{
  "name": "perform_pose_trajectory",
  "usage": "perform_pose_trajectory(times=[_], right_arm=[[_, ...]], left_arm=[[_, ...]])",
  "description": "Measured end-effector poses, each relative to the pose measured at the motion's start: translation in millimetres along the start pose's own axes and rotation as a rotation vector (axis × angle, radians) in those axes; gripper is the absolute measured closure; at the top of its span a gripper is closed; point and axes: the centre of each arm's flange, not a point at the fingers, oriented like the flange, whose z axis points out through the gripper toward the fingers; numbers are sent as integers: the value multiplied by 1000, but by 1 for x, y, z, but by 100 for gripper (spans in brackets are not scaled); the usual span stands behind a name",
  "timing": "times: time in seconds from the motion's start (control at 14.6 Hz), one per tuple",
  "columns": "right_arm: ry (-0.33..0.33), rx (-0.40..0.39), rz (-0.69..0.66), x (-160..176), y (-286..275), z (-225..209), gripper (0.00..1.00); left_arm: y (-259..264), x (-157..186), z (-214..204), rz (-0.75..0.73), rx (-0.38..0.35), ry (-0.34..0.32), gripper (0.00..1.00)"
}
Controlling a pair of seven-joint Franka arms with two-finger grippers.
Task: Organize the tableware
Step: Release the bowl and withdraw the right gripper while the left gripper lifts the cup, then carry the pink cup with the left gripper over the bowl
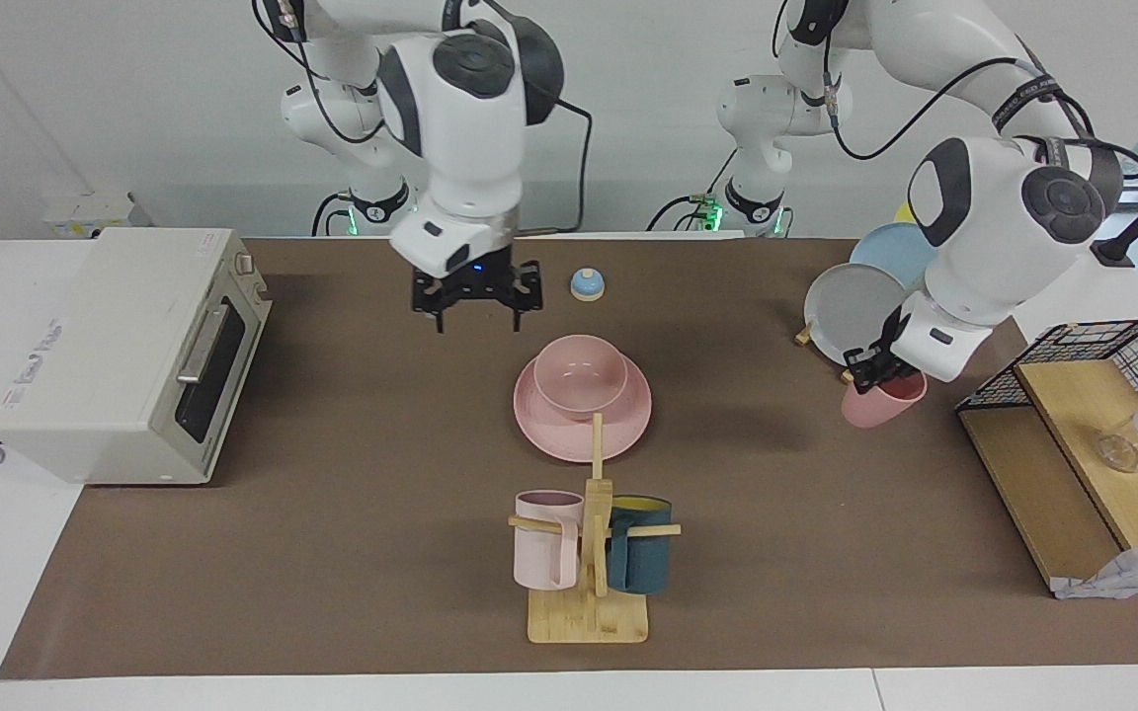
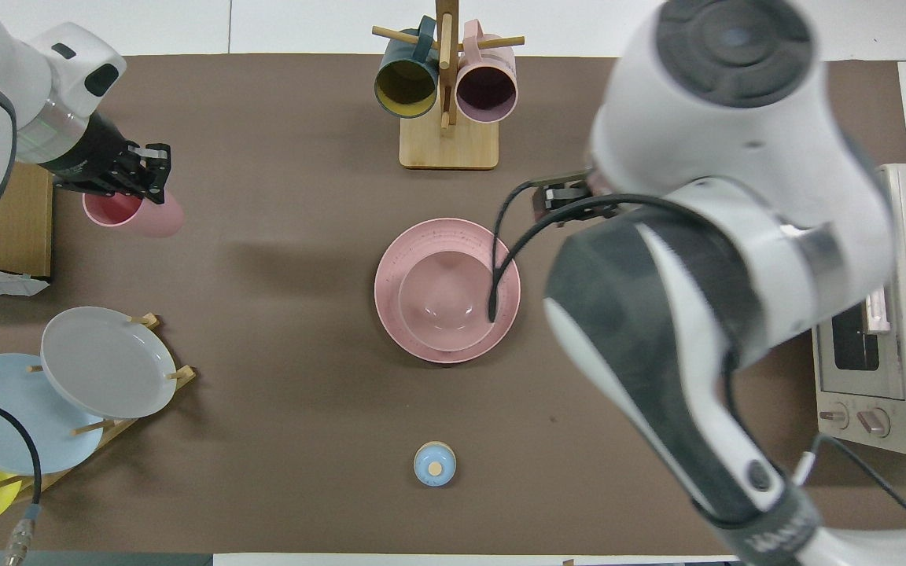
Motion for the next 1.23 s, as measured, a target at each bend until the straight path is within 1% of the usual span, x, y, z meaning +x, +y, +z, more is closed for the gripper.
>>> perform_pose_trajectory(times=[0.14, 0.27, 0.41, 0.55, 0.75, 0.89, 0.96, 1.1, 1.23], right_arm=[[-16, 44, 50, 4, 68, -15, 0], [-41, 54, 93, 7, 121, -13, 0], [-62, 52, 125, 7, 146, -6, 0], [-89, 45, 141, -7, 156, 1, 0], [-122, 41, 185, -33, 182, 13, 0], [-119, 43, 182, -38, 190, 15, 0], [-101, 46, 147, -37, 191, 14, 0], [-58, 51, 81, -33, 196, 13, 0], [-46, 46, 40, -31, 213, 13, 0]], left_arm=[[44, -16, -19, -36, -2, 1, 95], [97, -34, -22, -91, -13, -1, 95], [153, -55, -17, -125, -28, -11, 95], [198, -77, -14, -150, -50, -25, 95], [241, -101, -13, -188, -72, -11, 95], [269, -119, -11, -197, -86, 4, 95], [282, -127, -7, -198, -89, 7, 95], [301, -134, 8, -200, -93, 10, 95], [313, -135, 32, -215, -86, 14, 95]])
